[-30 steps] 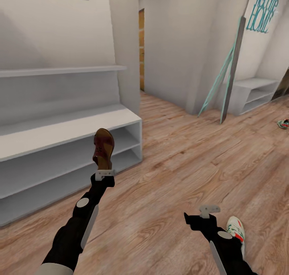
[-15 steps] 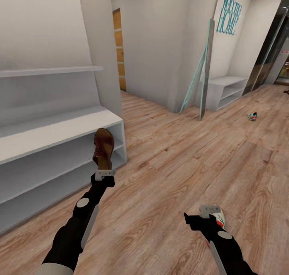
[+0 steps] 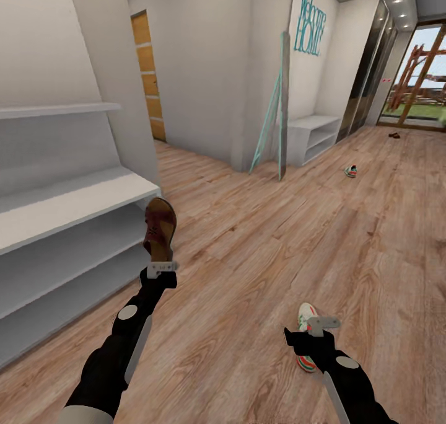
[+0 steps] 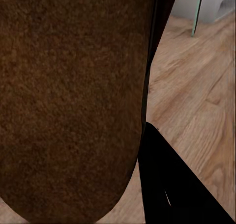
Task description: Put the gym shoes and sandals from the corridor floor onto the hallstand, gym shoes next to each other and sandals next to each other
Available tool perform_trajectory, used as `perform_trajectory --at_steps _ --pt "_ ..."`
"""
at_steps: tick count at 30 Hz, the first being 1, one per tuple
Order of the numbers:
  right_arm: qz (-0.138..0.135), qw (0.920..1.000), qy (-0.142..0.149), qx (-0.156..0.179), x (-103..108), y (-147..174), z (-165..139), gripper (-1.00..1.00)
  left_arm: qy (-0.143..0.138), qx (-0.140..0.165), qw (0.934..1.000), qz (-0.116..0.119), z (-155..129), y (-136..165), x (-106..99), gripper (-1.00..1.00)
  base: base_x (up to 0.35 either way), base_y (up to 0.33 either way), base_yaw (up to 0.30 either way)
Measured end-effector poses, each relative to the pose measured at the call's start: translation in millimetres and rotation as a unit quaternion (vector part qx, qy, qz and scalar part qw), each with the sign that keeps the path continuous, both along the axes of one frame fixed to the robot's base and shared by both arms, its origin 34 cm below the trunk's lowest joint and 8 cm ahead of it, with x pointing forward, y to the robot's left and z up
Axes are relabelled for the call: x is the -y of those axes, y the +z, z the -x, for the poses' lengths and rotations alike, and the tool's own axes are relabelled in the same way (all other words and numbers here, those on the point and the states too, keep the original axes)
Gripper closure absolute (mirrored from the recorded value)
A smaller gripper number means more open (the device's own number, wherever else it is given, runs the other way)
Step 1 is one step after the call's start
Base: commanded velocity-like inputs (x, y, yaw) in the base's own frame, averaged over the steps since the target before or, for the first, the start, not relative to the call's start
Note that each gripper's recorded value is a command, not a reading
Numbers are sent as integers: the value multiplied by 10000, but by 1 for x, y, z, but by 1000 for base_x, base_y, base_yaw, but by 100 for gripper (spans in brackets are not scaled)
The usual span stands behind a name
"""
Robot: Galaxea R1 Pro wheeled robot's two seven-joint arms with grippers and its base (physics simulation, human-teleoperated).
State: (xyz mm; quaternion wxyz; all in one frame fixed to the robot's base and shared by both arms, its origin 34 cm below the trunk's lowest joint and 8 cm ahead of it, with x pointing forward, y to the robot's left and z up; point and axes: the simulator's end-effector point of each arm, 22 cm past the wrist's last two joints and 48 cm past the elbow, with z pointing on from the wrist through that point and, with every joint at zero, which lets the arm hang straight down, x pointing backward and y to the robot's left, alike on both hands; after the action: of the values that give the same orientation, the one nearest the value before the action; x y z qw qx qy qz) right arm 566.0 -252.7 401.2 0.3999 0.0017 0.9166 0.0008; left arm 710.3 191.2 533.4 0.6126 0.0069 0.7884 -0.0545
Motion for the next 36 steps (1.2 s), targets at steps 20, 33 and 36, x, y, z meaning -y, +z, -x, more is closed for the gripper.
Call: perform_trajectory --at_steps 20,33,36 --pt "5 10000 -7 2 1 0 0 -100 -5 -1 10000 -1 0 0 0 100 0 0 -293" --pt "3 10000 -7 3 1 0 0 -100 -7 0 10000 -1 0 0 1 100 0 0 -293" --pt "3 10000 -7 3 1 0 0 -100 -5 0 10000 -1 0 0 0 100 0 0 -290"
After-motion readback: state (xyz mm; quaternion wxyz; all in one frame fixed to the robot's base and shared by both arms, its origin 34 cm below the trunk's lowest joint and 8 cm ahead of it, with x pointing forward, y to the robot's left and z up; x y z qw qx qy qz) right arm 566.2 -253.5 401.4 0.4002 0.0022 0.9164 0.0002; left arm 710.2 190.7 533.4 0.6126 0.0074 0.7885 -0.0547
